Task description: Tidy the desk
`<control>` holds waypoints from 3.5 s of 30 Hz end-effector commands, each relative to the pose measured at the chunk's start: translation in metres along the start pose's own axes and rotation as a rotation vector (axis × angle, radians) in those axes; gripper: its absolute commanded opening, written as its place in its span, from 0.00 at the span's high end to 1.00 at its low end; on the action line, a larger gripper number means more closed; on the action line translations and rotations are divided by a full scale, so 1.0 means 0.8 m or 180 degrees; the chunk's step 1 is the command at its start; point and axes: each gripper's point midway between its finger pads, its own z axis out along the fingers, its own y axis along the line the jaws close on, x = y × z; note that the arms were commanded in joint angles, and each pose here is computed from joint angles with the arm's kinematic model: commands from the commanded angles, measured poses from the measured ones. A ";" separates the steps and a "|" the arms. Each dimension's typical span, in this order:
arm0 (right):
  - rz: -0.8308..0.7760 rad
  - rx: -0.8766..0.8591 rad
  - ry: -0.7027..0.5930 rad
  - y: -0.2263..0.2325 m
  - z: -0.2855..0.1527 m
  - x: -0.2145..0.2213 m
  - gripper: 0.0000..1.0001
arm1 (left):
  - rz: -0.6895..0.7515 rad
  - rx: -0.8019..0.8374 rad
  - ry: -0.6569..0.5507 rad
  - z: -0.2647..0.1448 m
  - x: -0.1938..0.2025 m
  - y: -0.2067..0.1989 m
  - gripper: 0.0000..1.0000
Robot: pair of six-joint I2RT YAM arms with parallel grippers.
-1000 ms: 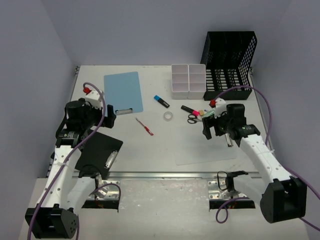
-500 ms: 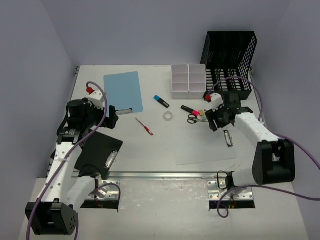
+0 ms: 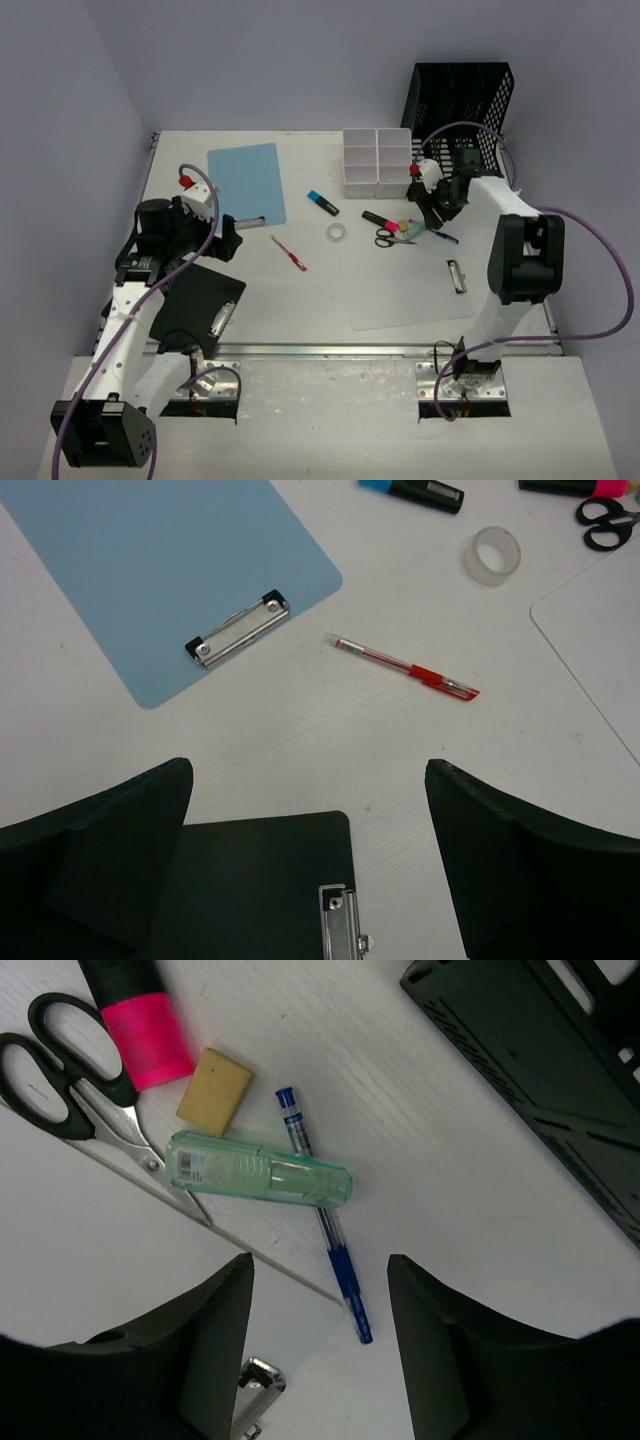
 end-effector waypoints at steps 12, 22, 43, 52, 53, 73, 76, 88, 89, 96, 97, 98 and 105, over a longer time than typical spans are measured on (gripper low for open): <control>-0.0396 -0.0644 0.0228 -0.014 0.024 -0.001 0.49 | 0.0106 0.0116 -0.0133 0.000 -0.014 -0.008 0.00; -0.0542 -0.0507 0.0480 -0.024 0.049 0.034 0.53 | 0.0072 0.0099 -0.0089 0.005 -0.010 -0.005 0.00; -0.0795 -0.0560 0.0696 -0.019 0.050 0.052 0.99 | 0.0052 0.0071 -0.0084 0.004 -0.008 -0.004 0.00; -0.0683 -0.0219 0.0472 -0.030 -0.036 0.003 0.99 | 0.0134 -0.0004 -0.0166 0.000 -0.018 0.001 0.00; -0.0656 -0.0172 0.0379 -0.030 -0.051 -0.009 0.99 | 0.0144 -0.0021 -0.0177 0.000 -0.021 0.002 0.00; 0.2261 -0.2123 -0.0118 0.206 -0.133 -0.138 0.99 | 0.3155 0.1294 -0.1102 0.015 -0.104 -0.157 0.11; 0.2781 -0.2017 0.0023 0.214 -0.129 -0.135 0.99 | 0.3846 0.1745 -0.1289 0.005 -0.089 -0.201 0.12; 0.3882 -0.2026 0.0814 0.289 -0.124 -0.075 0.99 | 0.4910 0.3226 -0.1646 0.009 -0.030 -0.378 0.23; 0.3876 -0.2121 0.0686 0.291 -0.129 -0.081 0.99 | 0.4961 0.3275 -0.1729 0.008 -0.029 -0.391 0.26; 0.4114 -0.2515 0.0622 0.313 -0.146 -0.086 0.99 | 0.4953 0.3366 -0.1863 0.028 -0.029 -0.419 0.32; 0.4145 -0.2603 0.0650 0.318 -0.149 -0.084 0.99 | 0.4956 0.3369 -0.1890 0.029 -0.029 -0.422 0.32; 0.4121 -0.2678 0.0533 0.317 -0.149 -0.090 0.99 | 0.4952 0.3367 -0.1930 0.031 -0.030 -0.427 0.33; 0.4322 -0.3000 0.0329 0.328 -0.155 -0.092 0.99 | 0.4736 0.3249 -0.2050 0.040 -0.043 -0.441 0.39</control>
